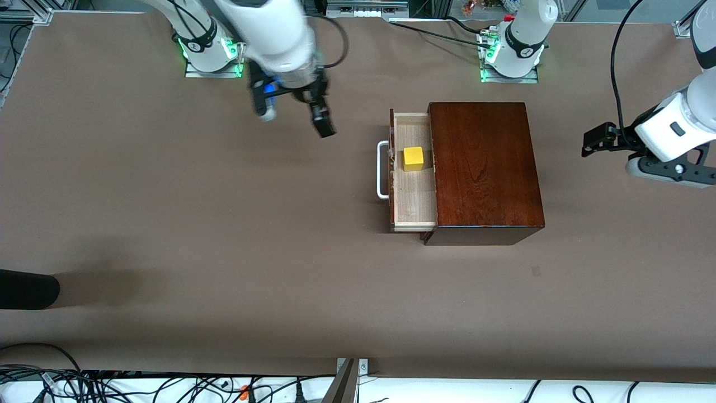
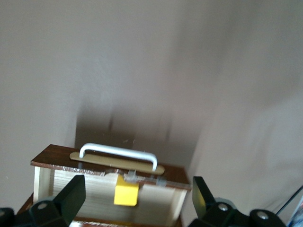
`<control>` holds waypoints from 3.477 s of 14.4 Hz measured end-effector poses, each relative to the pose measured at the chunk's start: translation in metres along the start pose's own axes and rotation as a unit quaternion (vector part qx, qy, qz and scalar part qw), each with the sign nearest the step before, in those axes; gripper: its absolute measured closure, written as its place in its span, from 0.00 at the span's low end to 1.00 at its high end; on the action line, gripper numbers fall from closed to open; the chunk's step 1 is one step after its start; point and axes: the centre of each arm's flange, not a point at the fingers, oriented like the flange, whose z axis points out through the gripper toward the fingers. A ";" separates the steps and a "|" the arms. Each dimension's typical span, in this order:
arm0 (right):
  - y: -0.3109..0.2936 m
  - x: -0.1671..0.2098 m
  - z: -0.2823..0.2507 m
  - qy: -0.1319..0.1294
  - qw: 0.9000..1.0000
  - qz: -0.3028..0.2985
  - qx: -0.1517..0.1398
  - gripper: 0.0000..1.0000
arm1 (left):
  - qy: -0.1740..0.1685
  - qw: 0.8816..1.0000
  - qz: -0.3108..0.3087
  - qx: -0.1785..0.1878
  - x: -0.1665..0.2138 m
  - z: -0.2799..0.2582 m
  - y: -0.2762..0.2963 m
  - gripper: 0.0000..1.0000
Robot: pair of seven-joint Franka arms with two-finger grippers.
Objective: Open drawer, take yellow block, close drawer
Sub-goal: 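Lower the right gripper into the drawer over the yellow block, then close the right gripper on the yellow block, then lift the block with the right gripper while the left gripper reaches the handle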
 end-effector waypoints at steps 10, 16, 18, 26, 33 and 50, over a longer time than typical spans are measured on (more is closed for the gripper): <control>0.024 -0.145 0.140 0.029 0.995 0.080 0.047 0.00 | 0.023 0.999 -0.039 0.003 -0.026 -0.008 0.010 0.00; 0.008 -0.144 0.193 0.040 0.994 0.059 0.078 0.00 | 0.003 0.999 -0.039 0.002 -0.031 -0.011 0.012 0.00; 0.009 -0.147 0.207 0.041 0.995 0.048 0.083 0.00 | 0.002 0.999 -0.038 0.002 -0.032 -0.012 0.012 0.00; 0.010 -0.151 0.227 0.033 0.995 0.041 0.085 0.00 | 0.000 0.999 -0.035 0.003 -0.032 -0.011 0.016 0.00; 0.000 -0.144 0.249 0.033 0.994 0.041 0.094 0.00 | -0.001 0.999 -0.032 0.003 -0.032 -0.011 0.019 0.00; -0.036 -0.101 0.070 0.048 0.997 -0.017 0.063 0.44 | -0.007 1.000 -0.030 0.003 -0.033 -0.010 0.021 0.00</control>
